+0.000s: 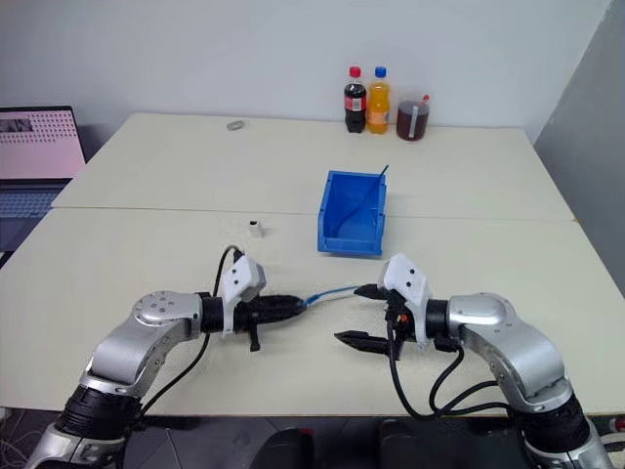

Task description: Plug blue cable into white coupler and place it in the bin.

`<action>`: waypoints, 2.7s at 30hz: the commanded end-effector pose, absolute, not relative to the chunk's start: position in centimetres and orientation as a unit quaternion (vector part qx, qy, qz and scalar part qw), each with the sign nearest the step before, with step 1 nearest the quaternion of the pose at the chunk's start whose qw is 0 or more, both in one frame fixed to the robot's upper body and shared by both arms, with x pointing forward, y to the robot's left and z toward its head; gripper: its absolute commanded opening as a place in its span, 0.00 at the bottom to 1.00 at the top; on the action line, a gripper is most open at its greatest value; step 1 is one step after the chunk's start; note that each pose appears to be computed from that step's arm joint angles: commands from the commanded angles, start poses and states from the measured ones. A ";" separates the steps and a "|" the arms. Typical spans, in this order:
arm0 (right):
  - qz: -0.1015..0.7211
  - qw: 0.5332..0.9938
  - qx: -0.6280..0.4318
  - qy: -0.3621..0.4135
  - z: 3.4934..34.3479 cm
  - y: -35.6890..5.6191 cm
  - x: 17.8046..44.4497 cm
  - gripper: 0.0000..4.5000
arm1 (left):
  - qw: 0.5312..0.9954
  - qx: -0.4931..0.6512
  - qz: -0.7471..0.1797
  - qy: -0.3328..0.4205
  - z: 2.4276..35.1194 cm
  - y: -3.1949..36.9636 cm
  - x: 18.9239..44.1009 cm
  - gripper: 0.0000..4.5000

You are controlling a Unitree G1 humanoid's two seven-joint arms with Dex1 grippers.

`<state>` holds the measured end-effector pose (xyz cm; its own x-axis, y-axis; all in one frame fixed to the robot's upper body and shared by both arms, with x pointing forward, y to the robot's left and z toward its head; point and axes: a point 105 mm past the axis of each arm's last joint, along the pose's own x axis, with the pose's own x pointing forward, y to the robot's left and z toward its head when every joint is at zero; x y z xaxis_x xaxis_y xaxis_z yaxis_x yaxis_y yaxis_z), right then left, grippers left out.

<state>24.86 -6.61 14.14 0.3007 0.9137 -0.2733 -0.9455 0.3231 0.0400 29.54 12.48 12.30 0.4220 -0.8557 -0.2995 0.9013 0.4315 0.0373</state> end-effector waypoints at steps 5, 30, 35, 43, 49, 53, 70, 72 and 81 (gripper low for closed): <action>0.542 0.835 0.069 0.072 16.1 -6.1 25.2 1.00 | 0.830 0.014 -0.555 0.055 17.2 11.3 28.1 0.06; 0.557 0.795 0.235 0.059 19.0 -2.5 27.4 1.00 | 0.813 -0.068 -0.576 0.053 18.2 11.3 27.1 0.06; 0.564 0.789 0.238 0.059 19.1 -2.1 27.5 0.92 | 0.811 -0.069 -0.578 0.052 18.3 11.2 27.0 0.06; 0.575 0.779 0.242 0.060 19.3 -1.9 27.2 0.54 | 0.810 -0.068 -0.580 0.054 18.4 11.0 26.8 0.06; 0.580 0.773 0.250 0.059 19.5 -1.8 27.1 0.22 | 0.806 -0.066 -0.585 0.061 18.3 11.0 26.4 0.06; 0.586 0.768 0.252 0.062 19.5 -1.8 26.9 0.03 | 0.807 -0.065 -0.583 0.063 18.3 11.1 26.2 0.05; 0.590 0.768 0.242 0.067 19.2 -1.8 26.6 0.03 | 0.820 -0.044 -0.566 0.073 17.9 11.1 26.9 0.36; 0.587 0.771 0.239 0.066 19.1 -1.8 26.7 0.03 | 0.826 -0.036 -0.559 0.069 18.0 11.2 26.9 0.45; 0.574 0.785 0.226 0.060 18.7 -2.2 27.4 0.03 | 0.847 -0.031 -0.520 0.109 15.7 13.3 25.4 0.88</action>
<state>27.48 -2.05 17.91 0.3386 0.9322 0.1278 -0.8551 0.2482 0.4552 25.61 13.09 14.55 0.4225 -0.8900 -0.1715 0.8638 0.4527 -0.2212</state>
